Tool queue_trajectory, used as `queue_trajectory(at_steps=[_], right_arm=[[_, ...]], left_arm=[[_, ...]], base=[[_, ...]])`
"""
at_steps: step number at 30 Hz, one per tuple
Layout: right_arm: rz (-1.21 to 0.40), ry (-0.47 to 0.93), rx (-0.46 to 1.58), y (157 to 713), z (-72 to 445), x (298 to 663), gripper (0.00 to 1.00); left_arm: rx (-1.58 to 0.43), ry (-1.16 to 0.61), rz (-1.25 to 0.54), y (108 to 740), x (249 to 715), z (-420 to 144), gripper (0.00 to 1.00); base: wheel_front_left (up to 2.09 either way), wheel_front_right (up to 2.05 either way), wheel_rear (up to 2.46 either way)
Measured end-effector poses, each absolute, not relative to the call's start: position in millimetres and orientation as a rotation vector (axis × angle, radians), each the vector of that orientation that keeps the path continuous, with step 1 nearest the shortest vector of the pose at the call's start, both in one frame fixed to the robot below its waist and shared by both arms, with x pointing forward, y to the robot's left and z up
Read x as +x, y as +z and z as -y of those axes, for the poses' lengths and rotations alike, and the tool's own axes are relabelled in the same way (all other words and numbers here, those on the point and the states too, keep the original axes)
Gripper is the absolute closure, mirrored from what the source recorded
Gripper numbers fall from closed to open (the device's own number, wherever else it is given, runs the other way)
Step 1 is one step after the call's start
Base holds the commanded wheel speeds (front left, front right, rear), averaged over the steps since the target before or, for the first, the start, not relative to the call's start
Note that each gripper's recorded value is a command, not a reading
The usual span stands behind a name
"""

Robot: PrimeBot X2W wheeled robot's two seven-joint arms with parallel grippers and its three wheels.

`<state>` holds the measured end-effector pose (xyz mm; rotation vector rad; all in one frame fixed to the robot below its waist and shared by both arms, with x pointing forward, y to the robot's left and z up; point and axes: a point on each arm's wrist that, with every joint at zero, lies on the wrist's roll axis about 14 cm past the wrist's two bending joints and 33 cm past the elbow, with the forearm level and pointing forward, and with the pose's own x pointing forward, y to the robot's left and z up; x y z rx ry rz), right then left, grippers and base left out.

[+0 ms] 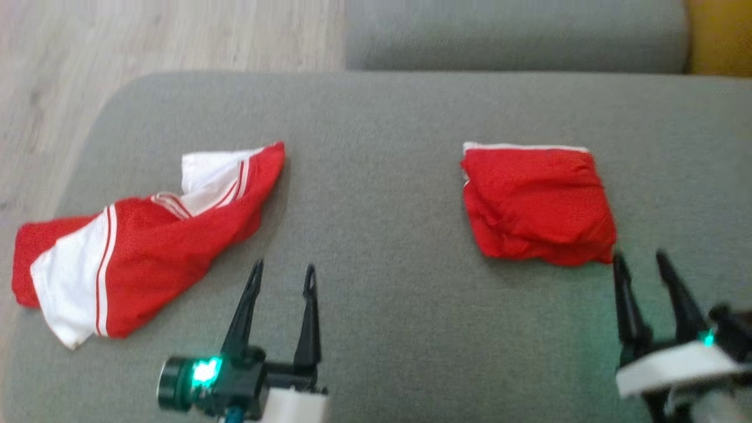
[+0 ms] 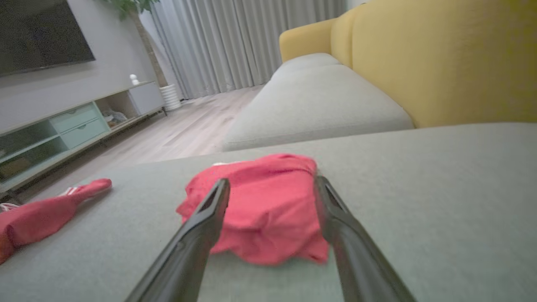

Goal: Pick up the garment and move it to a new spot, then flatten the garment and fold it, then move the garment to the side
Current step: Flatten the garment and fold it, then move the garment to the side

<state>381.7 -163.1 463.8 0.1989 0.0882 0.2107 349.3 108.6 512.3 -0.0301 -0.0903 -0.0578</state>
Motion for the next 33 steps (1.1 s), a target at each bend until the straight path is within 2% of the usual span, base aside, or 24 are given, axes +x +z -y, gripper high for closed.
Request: queue_trajectory(at_steps=[4,9,33], right_arm=[[-0.115,0.169,0.203,453,170,348,0.0],[-0.081,0.142,0.189,461,174,336,0.0],[-0.063,0.161,0.177,466,166,328,0.0]], left_arm=[[-0.028,-0.037,0.062,503,330,-115,0.0],[-0.027,-0.051,0.056,500,325,-112,0.0],[-0.034,-0.037,0.034,493,323,-119,0.0]], base=[[0.0,0.0,0.0],[0.0,0.0,0.0],[0.0,0.0,0.0]])
